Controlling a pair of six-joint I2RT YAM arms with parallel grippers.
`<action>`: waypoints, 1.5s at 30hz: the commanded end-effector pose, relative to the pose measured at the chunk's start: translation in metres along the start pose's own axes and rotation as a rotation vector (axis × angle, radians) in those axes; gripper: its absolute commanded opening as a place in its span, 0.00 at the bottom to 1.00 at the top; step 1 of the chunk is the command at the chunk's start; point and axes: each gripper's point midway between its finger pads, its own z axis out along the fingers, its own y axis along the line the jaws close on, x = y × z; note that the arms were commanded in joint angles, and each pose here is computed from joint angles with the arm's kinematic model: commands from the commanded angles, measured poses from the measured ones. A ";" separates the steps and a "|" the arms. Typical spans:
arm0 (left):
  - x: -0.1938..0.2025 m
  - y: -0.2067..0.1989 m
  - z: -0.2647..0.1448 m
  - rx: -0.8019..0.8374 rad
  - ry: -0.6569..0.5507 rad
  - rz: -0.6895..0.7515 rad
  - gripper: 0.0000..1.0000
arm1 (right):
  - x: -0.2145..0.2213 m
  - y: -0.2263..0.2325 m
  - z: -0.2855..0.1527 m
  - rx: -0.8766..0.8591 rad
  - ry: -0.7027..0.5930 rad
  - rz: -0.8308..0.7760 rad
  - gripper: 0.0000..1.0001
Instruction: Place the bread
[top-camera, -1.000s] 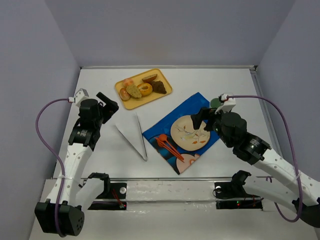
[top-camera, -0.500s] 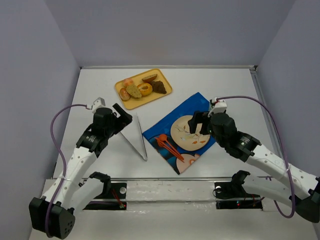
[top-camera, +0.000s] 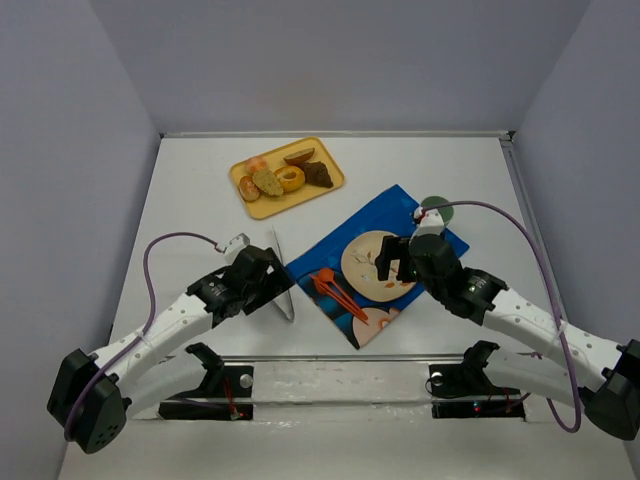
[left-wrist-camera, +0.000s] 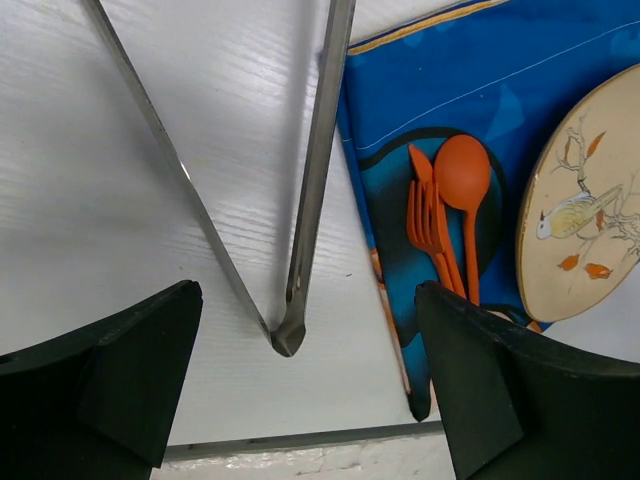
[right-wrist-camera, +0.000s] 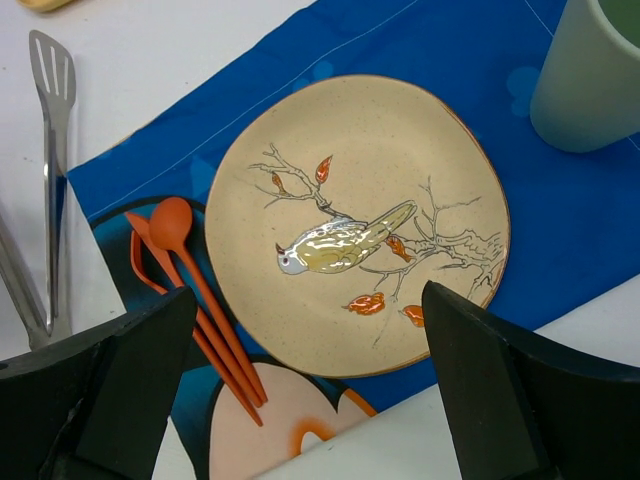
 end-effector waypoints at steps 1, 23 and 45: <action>0.004 0.008 0.010 -0.061 -0.007 -0.034 0.99 | -0.009 -0.002 -0.005 0.000 -0.046 0.021 1.00; -0.021 0.035 0.074 -0.389 -0.043 0.139 0.99 | 0.004 -0.009 0.003 0.027 -0.033 -0.004 1.00; -0.054 0.022 0.036 -0.343 -0.116 0.182 0.42 | -0.013 -0.021 -0.008 0.061 -0.118 0.021 1.00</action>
